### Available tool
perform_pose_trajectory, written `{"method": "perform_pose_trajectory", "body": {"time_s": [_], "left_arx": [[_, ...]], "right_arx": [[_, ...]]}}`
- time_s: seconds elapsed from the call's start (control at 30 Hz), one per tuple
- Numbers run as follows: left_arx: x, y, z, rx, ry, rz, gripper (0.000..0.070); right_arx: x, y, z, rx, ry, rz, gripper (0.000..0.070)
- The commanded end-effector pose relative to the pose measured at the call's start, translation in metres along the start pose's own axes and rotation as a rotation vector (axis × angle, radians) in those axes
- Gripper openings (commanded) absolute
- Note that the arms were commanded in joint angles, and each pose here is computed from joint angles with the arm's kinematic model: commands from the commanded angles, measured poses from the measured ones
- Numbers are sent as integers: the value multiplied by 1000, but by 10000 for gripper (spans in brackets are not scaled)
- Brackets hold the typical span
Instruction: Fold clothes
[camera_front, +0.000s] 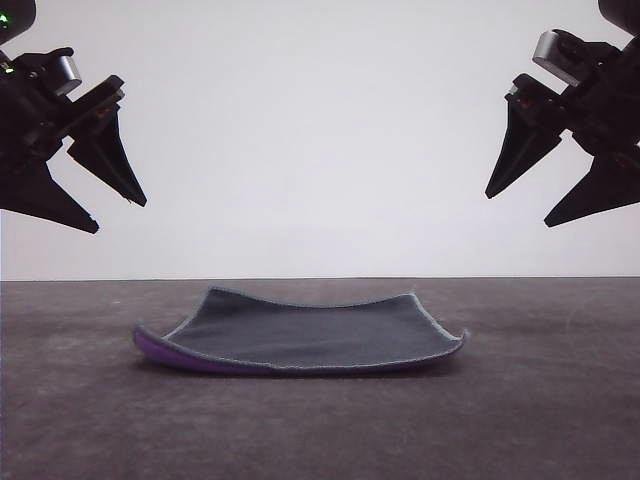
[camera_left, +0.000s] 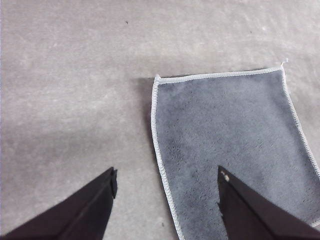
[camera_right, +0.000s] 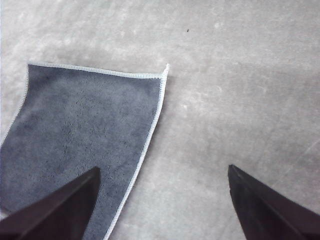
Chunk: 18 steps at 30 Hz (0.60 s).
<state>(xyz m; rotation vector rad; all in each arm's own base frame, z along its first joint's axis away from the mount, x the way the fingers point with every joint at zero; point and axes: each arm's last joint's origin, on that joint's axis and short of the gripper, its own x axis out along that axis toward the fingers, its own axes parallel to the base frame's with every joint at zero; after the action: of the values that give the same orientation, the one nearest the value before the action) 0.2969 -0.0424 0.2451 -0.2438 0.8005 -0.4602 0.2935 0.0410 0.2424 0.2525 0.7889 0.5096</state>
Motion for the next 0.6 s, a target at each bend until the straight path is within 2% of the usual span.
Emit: {"method": "perform_pose_trajectory", "body": {"time_s": [0.0, 0.27, 0.57], "left_arx": [[6, 0, 6, 8, -10, -24, 392], [48, 15, 16, -19, 37, -94, 390], [107, 34, 40, -40, 118, -137, 390]], "right_arx": [[8, -2, 4, -10, -5, 30, 522], [45, -18, 11, 41, 15, 113, 521], [107, -34, 29, 71, 92, 177, 521]]}}
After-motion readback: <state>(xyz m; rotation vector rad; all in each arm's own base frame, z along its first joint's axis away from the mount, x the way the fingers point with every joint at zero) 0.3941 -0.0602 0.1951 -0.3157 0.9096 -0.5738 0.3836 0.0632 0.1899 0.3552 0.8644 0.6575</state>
